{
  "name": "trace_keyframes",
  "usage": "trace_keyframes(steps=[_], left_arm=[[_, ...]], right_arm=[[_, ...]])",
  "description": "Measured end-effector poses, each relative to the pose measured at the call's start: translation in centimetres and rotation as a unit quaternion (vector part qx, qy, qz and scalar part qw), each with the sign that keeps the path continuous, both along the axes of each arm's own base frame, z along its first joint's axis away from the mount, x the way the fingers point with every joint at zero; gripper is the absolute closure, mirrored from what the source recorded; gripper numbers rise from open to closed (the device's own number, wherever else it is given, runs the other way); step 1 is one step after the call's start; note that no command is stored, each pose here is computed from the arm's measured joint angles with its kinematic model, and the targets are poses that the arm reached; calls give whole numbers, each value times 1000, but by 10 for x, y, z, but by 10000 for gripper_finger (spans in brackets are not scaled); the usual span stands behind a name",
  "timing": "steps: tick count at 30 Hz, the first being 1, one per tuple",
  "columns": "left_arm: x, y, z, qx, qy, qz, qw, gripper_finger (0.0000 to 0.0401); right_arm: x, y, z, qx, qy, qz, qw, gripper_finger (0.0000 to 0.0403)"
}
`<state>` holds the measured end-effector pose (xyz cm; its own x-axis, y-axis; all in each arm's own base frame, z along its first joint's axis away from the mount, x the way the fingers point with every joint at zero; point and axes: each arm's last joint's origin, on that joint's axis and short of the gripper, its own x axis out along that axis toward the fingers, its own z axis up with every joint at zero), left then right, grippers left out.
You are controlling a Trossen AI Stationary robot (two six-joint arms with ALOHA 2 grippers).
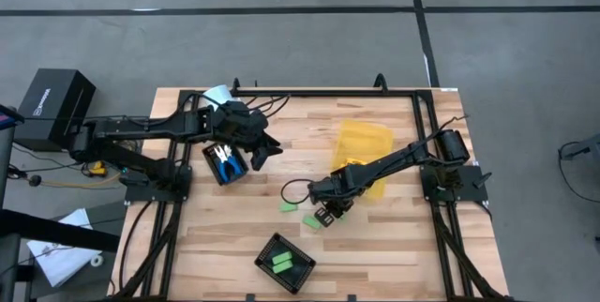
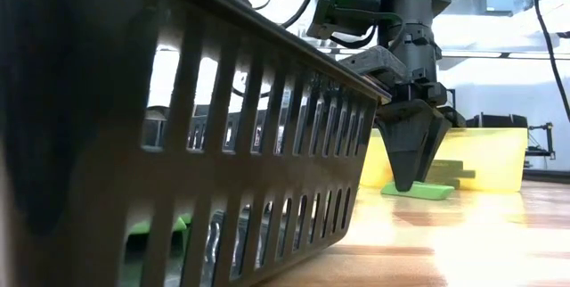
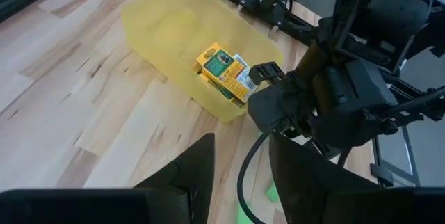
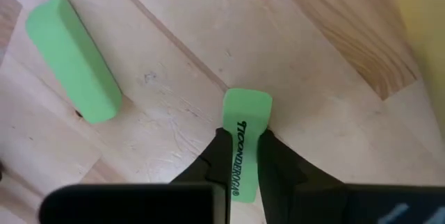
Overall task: Pick & Place School Supplies
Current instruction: Put the green eraser into the bottom black bin
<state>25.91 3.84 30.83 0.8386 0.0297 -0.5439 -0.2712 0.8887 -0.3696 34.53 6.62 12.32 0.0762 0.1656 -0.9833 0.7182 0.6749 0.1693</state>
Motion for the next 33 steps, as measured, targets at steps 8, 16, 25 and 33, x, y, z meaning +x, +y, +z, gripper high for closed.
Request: trace_keyframes(steps=[8, 16, 25, 33], left_arm=[[0, 0, 0, 5, 0, -3, 1000, 270], [0, 0, 0, 8, -1, -5, 1000, 270], [0, 0, 1, 8, -3, -5, 1000, 270], [0, 0, 1, 9, -3, -5, 1000, 270]], right_arm=[[12, 1, 15, -7, -5, -1, 1000, 373], [34, -1, 49, -19, -57, -11, 998, 397], [46, -1, 84, -23, -80, -16, 996, 400], [41, 1, 59, -3, -63, 2, 998, 334]])
